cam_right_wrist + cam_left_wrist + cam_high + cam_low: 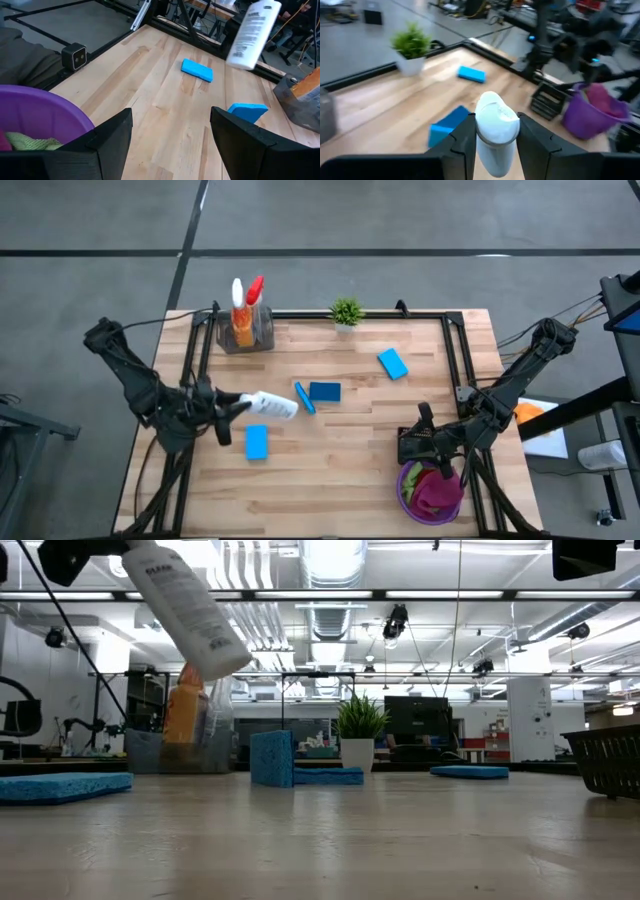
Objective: Pick & Place Kitchen Items
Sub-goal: Put the white plastic restorer bottle into the gray bin
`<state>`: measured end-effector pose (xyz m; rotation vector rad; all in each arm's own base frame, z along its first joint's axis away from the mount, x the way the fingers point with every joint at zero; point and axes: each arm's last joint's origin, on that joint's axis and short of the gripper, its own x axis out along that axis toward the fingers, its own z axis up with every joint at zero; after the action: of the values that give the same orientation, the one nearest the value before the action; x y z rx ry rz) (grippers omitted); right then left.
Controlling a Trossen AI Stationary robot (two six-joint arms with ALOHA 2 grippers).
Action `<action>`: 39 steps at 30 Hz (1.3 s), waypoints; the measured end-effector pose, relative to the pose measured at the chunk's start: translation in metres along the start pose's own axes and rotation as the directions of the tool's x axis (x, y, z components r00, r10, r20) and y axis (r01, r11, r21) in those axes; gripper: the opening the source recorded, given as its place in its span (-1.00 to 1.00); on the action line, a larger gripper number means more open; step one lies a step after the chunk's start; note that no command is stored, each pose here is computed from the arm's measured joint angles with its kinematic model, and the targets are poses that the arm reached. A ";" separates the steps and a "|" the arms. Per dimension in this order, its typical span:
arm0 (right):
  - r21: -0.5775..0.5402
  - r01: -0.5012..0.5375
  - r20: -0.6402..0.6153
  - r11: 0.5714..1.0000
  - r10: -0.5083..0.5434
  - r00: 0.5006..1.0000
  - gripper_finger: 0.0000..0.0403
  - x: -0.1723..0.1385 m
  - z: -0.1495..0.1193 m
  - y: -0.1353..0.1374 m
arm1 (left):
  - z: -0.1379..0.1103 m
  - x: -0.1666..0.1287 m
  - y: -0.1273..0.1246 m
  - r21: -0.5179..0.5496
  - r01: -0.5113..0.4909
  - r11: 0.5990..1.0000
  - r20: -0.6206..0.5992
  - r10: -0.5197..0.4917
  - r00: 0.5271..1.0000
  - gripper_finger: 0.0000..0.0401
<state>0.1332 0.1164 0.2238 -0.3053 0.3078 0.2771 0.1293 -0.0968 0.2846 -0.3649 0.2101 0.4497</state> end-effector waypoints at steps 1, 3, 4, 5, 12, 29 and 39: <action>0.000 0.000 0.000 1.000 0.000 1.000 0.31 0.000 0.000 0.000 | 0.002 0.001 0.002 -0.011 -0.022 1.000 -0.003 0.022 1.000 -0.48; 0.000 0.000 0.000 1.000 0.000 1.000 0.31 0.000 0.000 0.000 | 0.006 0.003 0.008 -0.032 -0.073 0.997 -0.012 0.073 0.997 -0.48; 0.000 0.000 0.000 1.000 0.000 1.000 0.31 0.000 0.000 0.000 | 0.007 0.004 0.011 -0.045 -0.102 0.994 -0.015 0.102 0.995 -0.48; -0.001 0.000 0.000 1.000 0.000 1.000 0.31 0.000 0.000 0.000 | 0.008 0.005 0.015 -0.052 -0.133 0.990 -0.019 0.132 0.991 -0.48; 0.000 0.000 0.000 1.000 0.000 1.000 0.31 0.000 0.000 0.000 | 0.020 0.017 0.040 -0.081 -0.338 0.938 -0.107 0.329 0.938 -0.48; -0.001 0.000 -0.001 1.000 0.000 1.000 0.31 0.000 0.000 0.000 | 0.065 0.028 0.077 -0.002 -0.648 0.761 -0.172 0.639 0.750 -0.48; -0.002 0.000 -0.002 1.000 0.000 1.000 0.31 0.000 0.000 0.000 | 0.086 0.040 0.090 0.079 -0.763 0.641 -0.170 0.763 0.624 -0.48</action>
<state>0.1331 0.1164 0.2236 -0.3077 0.3097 0.2772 0.1336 0.0273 0.3255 -0.3040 0.5646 1.2786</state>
